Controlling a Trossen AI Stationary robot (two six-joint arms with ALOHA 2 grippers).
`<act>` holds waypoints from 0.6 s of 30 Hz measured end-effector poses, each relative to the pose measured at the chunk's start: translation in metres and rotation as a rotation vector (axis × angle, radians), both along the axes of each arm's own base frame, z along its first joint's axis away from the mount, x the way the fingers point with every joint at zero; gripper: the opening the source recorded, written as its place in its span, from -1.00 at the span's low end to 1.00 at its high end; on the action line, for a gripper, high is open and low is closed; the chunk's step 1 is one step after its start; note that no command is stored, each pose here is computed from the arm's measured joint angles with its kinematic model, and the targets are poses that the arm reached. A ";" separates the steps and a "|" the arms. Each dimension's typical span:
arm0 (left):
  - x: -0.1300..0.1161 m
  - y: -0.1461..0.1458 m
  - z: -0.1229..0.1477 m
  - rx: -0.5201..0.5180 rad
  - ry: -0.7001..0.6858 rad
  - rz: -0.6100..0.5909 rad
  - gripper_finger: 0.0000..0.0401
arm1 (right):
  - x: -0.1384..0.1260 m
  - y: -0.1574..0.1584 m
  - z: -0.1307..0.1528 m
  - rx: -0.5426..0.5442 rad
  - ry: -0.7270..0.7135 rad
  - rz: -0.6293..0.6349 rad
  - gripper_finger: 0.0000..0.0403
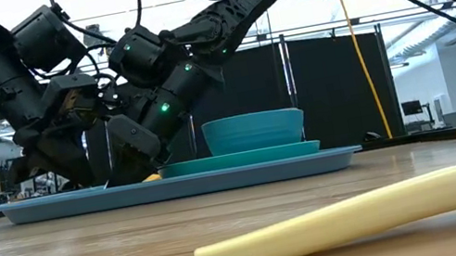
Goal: Set up tray
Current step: Adjust the orange spoon on the orange napkin on the blue serving tray
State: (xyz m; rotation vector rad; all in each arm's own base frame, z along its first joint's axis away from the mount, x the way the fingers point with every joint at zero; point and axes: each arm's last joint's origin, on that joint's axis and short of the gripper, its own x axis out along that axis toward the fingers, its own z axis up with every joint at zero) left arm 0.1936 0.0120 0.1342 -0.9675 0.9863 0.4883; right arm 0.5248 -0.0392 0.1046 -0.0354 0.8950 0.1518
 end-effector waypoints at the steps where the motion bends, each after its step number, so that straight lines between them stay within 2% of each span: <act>1: 0.000 0.000 0.000 -0.005 0.002 0.000 -0.99 | 0.000 0.000 0.000 0.000 -0.001 0.000 -1.00; 5: 0.000 -0.001 0.000 -0.054 -0.003 -0.002 -0.99 | 0.000 0.000 0.000 0.001 -0.007 0.002 -1.00; 10: 0.010 0.000 0.010 -0.058 -0.174 -0.044 -0.99 | 0.001 0.000 0.001 0.016 -0.007 -0.012 -1.00; 12: 0.008 0.001 0.009 -0.082 -0.158 -0.039 -0.99 | 0.001 0.000 0.001 0.026 -0.005 -0.023 -1.00; 15: 0.003 0.001 0.002 -0.097 -0.063 -0.021 -0.99 | 0.001 0.000 0.001 0.022 -0.003 -0.012 -1.00; 18: 0.005 0.001 0.000 -0.123 -0.054 -0.027 -0.99 | 0.001 0.000 0.001 0.015 -0.005 -0.007 -1.00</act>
